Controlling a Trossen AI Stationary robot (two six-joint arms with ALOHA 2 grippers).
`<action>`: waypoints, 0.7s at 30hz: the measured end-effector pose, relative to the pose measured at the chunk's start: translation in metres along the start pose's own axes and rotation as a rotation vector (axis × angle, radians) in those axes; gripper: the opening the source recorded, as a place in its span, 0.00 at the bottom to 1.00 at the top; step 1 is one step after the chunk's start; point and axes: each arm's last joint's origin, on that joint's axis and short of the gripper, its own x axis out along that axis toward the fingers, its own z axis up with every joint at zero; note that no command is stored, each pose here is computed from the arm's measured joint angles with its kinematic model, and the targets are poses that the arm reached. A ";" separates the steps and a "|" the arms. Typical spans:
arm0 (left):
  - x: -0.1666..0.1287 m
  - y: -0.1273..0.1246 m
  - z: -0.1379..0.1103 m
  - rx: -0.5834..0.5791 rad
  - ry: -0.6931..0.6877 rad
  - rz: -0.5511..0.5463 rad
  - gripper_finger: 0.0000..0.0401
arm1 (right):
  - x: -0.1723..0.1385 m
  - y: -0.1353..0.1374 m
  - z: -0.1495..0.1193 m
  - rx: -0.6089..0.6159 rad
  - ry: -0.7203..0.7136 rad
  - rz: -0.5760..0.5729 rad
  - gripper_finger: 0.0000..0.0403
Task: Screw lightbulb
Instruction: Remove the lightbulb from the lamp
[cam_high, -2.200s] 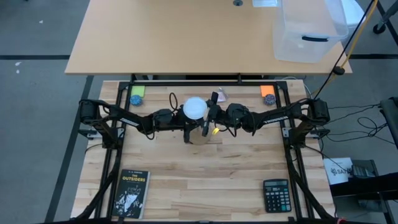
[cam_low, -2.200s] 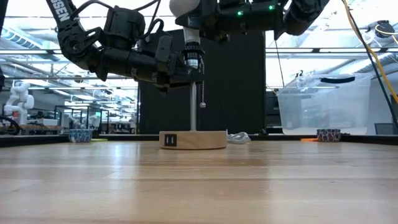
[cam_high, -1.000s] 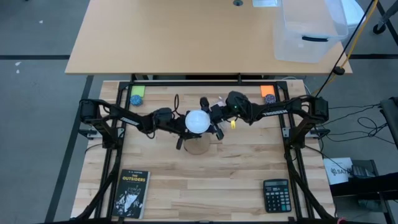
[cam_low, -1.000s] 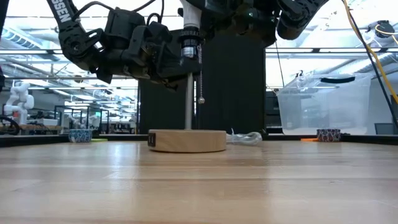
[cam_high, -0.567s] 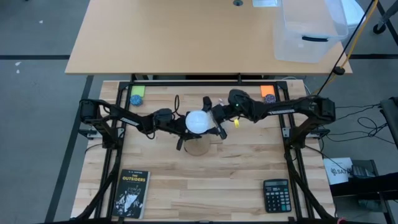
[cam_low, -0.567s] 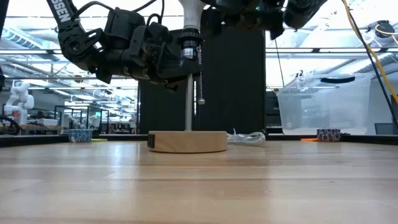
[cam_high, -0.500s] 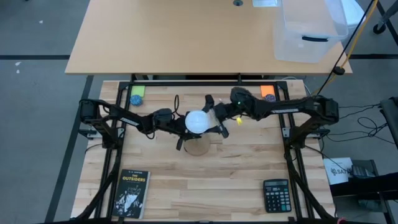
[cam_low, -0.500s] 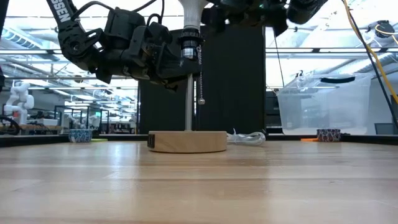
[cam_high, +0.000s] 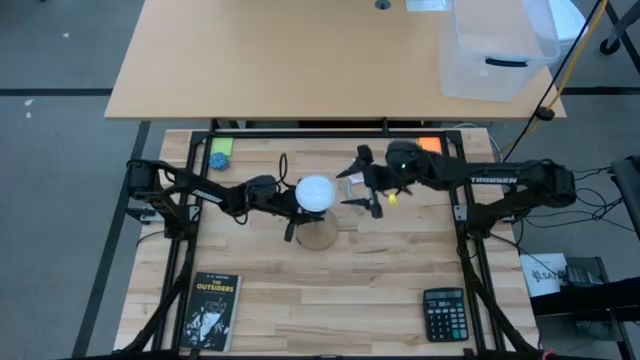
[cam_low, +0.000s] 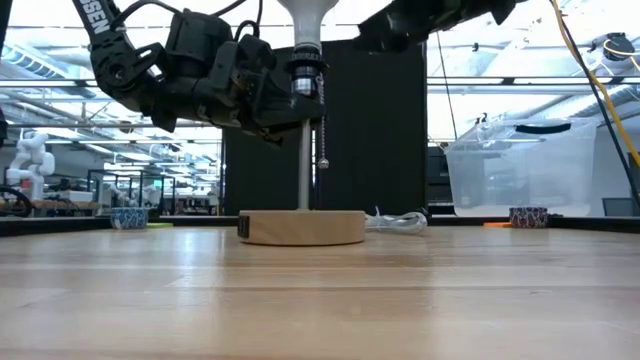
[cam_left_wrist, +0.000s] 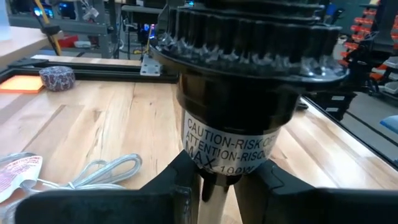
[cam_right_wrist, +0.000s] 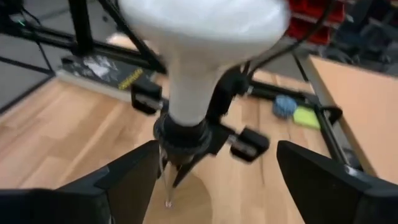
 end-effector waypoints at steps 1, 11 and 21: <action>0.000 0.000 0.000 0.000 -0.001 0.009 0.18 | 0.002 0.003 -0.002 0.007 0.019 -0.015 0.79; -0.001 0.007 0.001 -0.030 -0.016 0.246 0.18 | 0.040 0.023 -0.019 0.061 0.095 -0.155 0.78; -0.002 0.012 0.001 -0.092 -0.033 0.399 0.18 | 0.079 0.030 -0.032 0.143 0.015 -0.389 0.78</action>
